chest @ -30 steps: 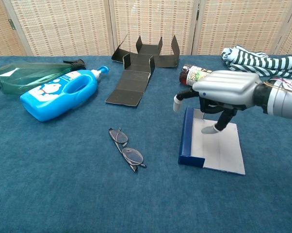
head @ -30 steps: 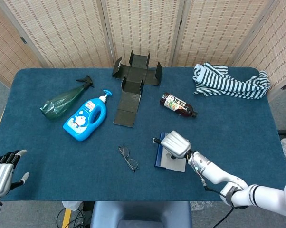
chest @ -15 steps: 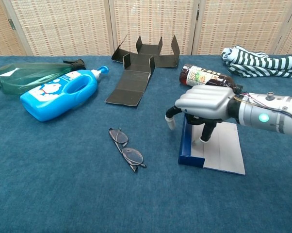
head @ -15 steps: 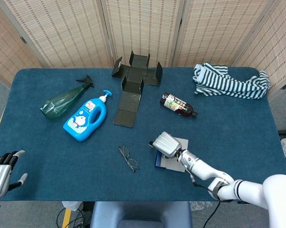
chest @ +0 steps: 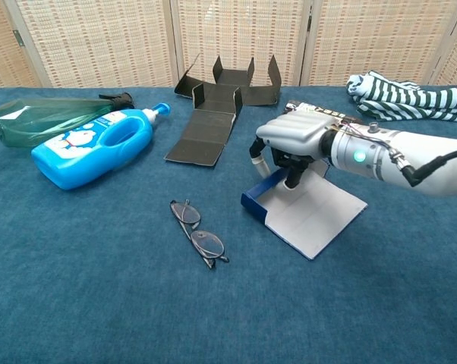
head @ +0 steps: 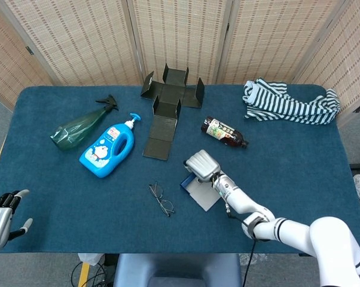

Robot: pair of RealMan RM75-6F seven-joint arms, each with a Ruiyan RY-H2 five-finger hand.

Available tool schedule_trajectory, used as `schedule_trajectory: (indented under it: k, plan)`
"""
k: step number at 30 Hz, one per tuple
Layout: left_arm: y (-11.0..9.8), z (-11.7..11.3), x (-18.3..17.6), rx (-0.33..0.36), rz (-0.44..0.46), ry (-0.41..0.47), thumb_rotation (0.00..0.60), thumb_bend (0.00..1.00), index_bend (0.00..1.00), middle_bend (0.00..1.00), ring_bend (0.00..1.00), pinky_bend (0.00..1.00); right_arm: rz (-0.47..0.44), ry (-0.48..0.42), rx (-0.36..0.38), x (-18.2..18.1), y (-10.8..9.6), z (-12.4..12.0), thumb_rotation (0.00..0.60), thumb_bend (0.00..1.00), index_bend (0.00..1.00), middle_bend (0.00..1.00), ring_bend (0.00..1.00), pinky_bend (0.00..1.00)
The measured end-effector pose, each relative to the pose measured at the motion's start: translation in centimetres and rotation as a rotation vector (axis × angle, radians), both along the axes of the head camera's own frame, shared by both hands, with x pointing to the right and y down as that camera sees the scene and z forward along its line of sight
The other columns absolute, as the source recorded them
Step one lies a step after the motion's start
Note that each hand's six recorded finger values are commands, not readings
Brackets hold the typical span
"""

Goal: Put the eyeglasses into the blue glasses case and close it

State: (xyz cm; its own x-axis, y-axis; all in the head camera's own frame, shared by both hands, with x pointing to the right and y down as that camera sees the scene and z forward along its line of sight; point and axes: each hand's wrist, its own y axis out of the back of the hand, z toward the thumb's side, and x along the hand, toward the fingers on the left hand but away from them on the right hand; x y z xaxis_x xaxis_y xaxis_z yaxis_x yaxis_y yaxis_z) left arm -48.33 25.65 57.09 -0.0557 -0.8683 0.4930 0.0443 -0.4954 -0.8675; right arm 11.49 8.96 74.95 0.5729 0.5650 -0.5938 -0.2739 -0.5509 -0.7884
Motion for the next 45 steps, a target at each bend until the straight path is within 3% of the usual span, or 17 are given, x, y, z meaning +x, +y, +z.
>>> schedule_trajectory:
  k: [4, 9, 20, 30, 35, 38, 40, 42, 45]
  plan:
    - [0.0, -0.1, -0.3, 0.002, -0.004, -0.004, 0.600, 0.30, 0.23, 0.26, 0.23, 0.30, 0.038, 0.031, -0.002, -0.1, -0.7, 0.3, 0.600, 0.16, 0.24, 0.99, 1.00, 0.90]
    - [0.1, -0.1, -0.4, 0.001, -0.007, -0.005, 0.600, 0.30, 0.23, 0.26, 0.23, 0.30, 0.051, 0.006, -0.015, -0.8, -0.4, -0.9, 0.600, 0.16, 0.11, 0.98, 1.00, 0.90]
    - [0.2, -0.3, -0.1, 0.010, -0.001, 0.005, 0.600, 0.30, 0.23, 0.26, 0.23, 0.30, -0.099, -0.141, 0.057, -3.2, 2.3, -5.0, 0.600, 0.16, 0.12, 0.99, 1.00, 0.90]
    - [0.7, -1.2, -1.0, 0.016, -0.024, -0.012, 0.600, 0.30, 0.23, 0.26, 0.23, 0.30, -0.226, -0.158, 0.055, -5.1, 5.4, -3.1, 0.600, 0.18, 0.15, 0.99, 1.00, 0.90]
    - [0.8, -1.5, -1.2, 0.022, -0.030, -0.015, 0.600, 0.30, 0.23, 0.26, 0.23, 0.30, -0.283, -0.185, 0.055, -6.4, 6.1, -3.2, 0.600, 0.30, 0.15, 0.99, 1.00, 0.90]
    - [0.9, -1.5, -1.2, 0.021, -0.032, -0.015, 0.600, 0.30, 0.23, 0.26, 0.23, 0.30, -0.322, -0.186, 0.056, -6.9, 6.3, -3.4, 0.600, 0.50, 0.15, 0.99, 1.00, 0.90]
    - [0.9, -1.6, -1.2, 0.022, -0.032, -0.015, 0.600, 0.30, 0.23, 0.26, 0.23, 0.30, -0.347, -0.178, 0.046, -7.1, 6.5, -3.4, 0.600, 0.71, 0.15, 0.99, 1.00, 0.90]
    - [0.9, -1.6, -1.2, 0.023, -0.032, -0.014, 0.600, 0.30, 0.23, 0.26, 0.23, 0.30, -0.366, -0.171, 0.033, -7.4, 6.8, -3.6, 0.600, 0.82, 0.15, 0.98, 1.00, 0.90]
    - [0.9, -1.8, -1.2, 0.026, -0.034, -0.017, 0.600, 0.30, 0.23, 0.26, 0.23, 0.30, -0.393, -0.159, 0.010, -8.0, 7.3, -3.8, 0.600, 0.88, 0.15, 0.98, 1.00, 0.90]
